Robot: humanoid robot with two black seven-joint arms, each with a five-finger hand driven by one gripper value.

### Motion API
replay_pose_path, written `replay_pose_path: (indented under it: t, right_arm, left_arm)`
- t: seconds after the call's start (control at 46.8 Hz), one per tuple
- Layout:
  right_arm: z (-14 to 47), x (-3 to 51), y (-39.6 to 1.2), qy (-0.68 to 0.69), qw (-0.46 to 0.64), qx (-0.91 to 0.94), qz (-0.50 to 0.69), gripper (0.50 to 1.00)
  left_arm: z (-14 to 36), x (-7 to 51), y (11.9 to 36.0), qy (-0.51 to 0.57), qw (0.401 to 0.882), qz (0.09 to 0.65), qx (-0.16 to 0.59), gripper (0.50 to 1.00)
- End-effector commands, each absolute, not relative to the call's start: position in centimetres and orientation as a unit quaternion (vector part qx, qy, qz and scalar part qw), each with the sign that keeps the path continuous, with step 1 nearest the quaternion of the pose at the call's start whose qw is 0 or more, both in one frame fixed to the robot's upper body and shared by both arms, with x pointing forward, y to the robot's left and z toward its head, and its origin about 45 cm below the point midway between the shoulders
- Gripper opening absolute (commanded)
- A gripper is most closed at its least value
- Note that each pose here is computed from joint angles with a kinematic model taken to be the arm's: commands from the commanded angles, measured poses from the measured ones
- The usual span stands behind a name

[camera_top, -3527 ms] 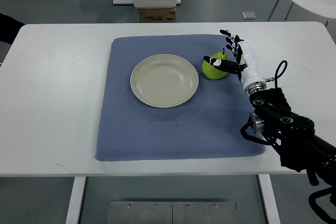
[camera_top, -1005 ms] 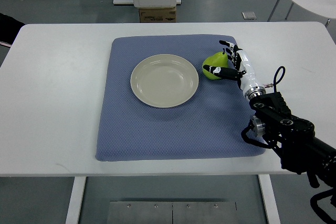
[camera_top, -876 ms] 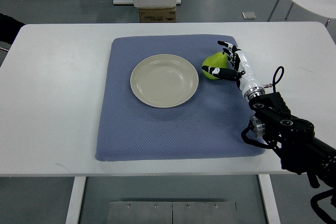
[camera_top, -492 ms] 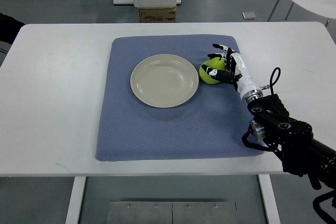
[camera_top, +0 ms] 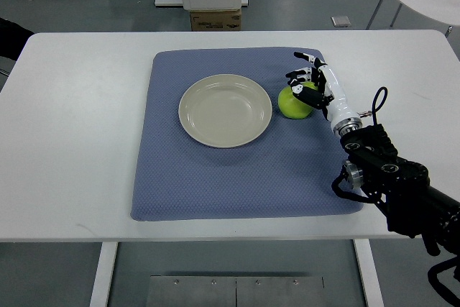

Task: Place pear on plate with right hand
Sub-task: 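Close the right hand fingers to grasp the pear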

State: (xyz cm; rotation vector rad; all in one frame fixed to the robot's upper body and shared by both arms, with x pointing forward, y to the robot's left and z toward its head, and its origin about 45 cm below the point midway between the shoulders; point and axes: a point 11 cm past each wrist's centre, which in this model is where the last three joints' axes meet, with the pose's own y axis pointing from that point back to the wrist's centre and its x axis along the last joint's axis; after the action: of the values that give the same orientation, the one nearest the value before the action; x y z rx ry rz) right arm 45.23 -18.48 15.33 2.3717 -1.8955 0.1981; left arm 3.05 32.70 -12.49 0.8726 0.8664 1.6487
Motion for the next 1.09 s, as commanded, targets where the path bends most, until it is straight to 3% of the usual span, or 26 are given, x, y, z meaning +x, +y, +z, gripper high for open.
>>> replay_pose_path:
  t: [0.0, 0.321, 0.406, 0.492, 0.577, 0.663, 1.069]
  right_arm:
    - [15.4, 45.2, -18.5, -0.622, 0.048, 0.779, 0.066, 0.500]
    - [15.2, 45.0, -18.3, -0.620, 0.043, 0.781, 0.068, 0.504]
    - [15.2, 45.0, -18.4, -0.620, 0.045, 0.780, 0.068, 0.600]
    - [15.2, 45.0, -18.4, -0.620, 0.045, 0.780, 0.068, 0.857]
    - [15.2, 45.0, -18.3, -0.620, 0.044, 0.781, 0.068, 0.939]
    - [15.1, 44.9, -18.3, -0.619, 0.046, 0.781, 0.068, 0.985]
    - [13.9, 44.0, -17.9, -0.600, 0.068, 0.793, 0.078, 0.981]
  left_arm:
    - [-12.5, 3.1, 32.7, 0.361, 0.516, 0.687, 0.363, 1.000]
    - [-12.5, 3.1, 32.7, 0.361, 0.516, 0.687, 0.363, 1.000]
    - [-12.5, 3.1, 32.7, 0.361, 0.516, 0.687, 0.363, 1.000]
    - [-12.5, 3.1, 32.7, 0.361, 0.516, 0.687, 0.363, 1.000]
    - [-12.5, 3.1, 32.7, 0.361, 0.516, 0.687, 0.363, 1.000]
    - [-12.5, 3.1, 32.7, 0.361, 0.516, 0.687, 0.363, 1.000]
    - [-12.5, 3.1, 32.7, 0.361, 0.516, 0.687, 0.363, 1.000]
